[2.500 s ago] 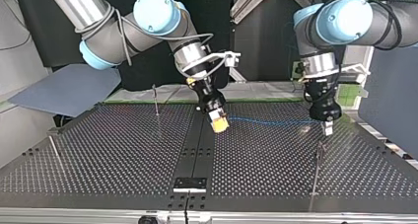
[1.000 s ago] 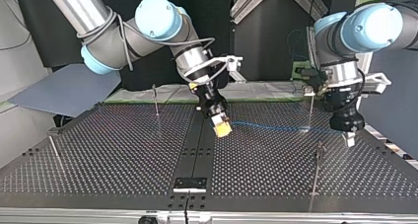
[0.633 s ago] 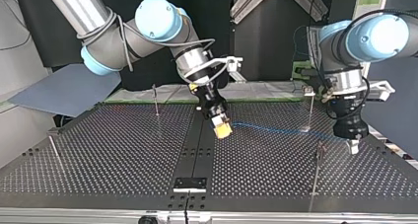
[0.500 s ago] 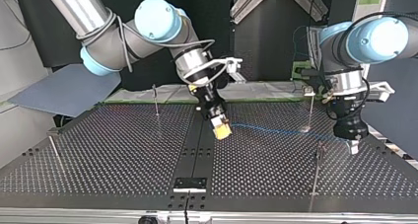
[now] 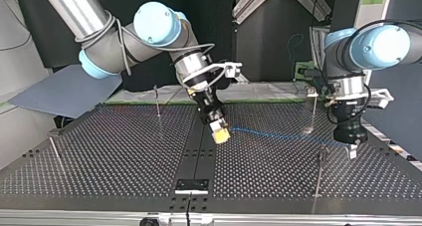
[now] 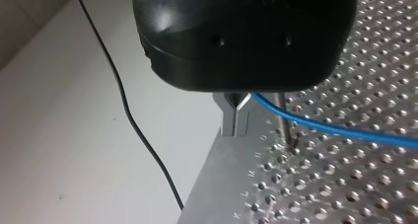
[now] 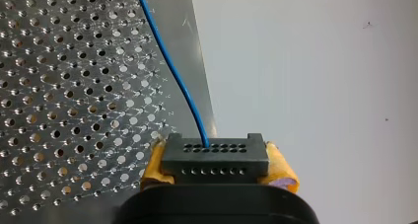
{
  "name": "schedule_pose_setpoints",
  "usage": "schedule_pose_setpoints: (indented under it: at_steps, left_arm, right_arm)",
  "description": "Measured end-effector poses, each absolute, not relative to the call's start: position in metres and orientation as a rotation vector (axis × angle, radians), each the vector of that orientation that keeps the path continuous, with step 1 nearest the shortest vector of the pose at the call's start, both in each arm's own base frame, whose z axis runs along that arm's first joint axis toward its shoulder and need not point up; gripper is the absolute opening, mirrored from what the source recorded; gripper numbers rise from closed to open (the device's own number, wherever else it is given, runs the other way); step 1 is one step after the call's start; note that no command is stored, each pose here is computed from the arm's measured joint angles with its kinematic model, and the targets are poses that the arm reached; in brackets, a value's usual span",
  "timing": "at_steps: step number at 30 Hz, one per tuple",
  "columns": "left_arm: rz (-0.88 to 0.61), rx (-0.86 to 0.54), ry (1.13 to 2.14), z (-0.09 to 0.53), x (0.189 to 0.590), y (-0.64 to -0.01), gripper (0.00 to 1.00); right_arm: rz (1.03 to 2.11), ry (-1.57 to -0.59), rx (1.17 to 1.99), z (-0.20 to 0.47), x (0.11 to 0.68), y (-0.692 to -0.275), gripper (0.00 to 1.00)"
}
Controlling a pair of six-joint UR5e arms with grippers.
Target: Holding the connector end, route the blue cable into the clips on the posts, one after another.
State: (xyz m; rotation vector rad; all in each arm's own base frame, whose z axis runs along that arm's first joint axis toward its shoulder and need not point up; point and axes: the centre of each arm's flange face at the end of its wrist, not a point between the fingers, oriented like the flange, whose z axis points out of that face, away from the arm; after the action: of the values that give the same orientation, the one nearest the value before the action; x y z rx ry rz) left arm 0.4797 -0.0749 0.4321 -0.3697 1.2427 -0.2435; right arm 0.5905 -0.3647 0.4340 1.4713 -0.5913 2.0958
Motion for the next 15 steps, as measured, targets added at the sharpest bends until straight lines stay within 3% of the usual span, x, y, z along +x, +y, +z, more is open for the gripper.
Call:
schedule_pose_setpoints:
  at_steps: [15]
  left_arm:
    - [-0.275, -0.376, 1.246, 0.427, 0.501, -0.067, 0.0]
  right_arm:
    - [2.101, -0.583, 1.471, 0.435, 0.593, -0.369, 0.0]
